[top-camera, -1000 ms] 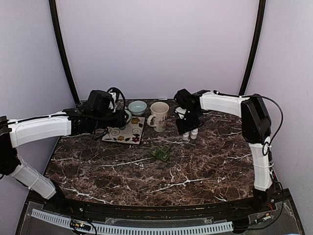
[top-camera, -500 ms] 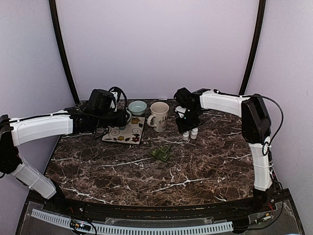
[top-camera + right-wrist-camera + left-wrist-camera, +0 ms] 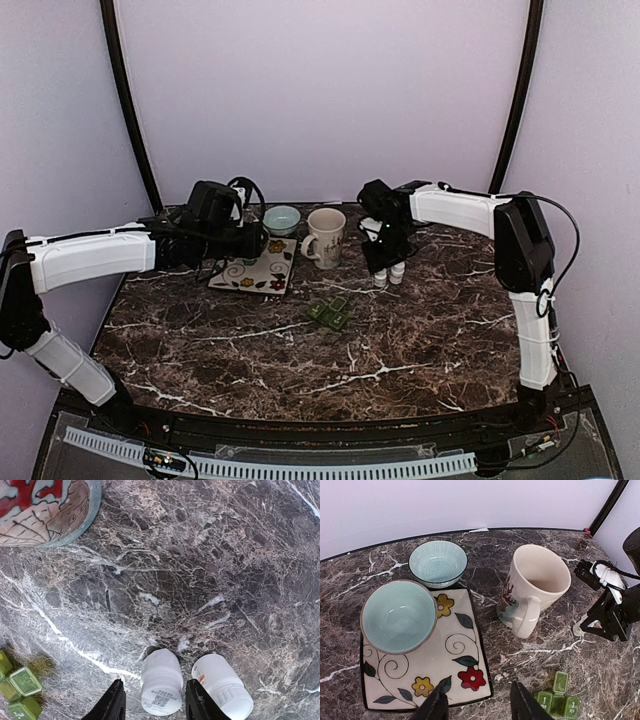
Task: Sort the pills into containers
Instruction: Pick up the pill bottle from the center of the board.
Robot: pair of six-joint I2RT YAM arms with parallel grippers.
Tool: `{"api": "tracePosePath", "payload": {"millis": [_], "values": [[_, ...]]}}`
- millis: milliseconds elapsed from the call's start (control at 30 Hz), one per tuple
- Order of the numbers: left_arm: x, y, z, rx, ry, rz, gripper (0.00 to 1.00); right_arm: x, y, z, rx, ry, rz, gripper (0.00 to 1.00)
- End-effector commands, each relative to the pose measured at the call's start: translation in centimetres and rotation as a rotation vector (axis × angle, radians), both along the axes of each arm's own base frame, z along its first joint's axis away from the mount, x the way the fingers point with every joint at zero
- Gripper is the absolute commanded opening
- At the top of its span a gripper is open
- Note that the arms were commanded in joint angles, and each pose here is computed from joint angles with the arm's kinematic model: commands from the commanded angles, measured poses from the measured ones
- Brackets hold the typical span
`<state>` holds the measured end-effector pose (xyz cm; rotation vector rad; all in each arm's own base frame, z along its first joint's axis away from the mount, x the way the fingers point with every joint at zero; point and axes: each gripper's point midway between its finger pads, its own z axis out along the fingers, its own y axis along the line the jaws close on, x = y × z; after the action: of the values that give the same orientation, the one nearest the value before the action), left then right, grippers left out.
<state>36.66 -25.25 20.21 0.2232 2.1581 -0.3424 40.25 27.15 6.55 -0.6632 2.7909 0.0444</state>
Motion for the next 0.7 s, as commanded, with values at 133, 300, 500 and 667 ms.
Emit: {"api": "tracePosePath", "payload": {"millis": [133, 300, 500, 667], "values": [[0.3, -0.58, 1.45, -0.006, -0.026, -0.017, 0.46, -0.26, -0.7, -0.09, -0.007, 0.013, -0.001, 0.38], [0.29, -0.57, 1.39, -0.007, -0.023, -0.016, 0.46, -0.43, -0.89, -0.04, -0.009, 0.015, -0.003, 0.37], [0.15, -0.47, 1.32, -0.01, -0.019, -0.014, 0.46, -0.59, -0.92, -0.07, -0.007, 0.017, -0.003, 0.34], [0.05, -0.44, 1.27, -0.013, -0.016, -0.013, 0.46, -0.54, -0.9, -0.01, -0.005, 0.014, -0.007, 0.3]]}}
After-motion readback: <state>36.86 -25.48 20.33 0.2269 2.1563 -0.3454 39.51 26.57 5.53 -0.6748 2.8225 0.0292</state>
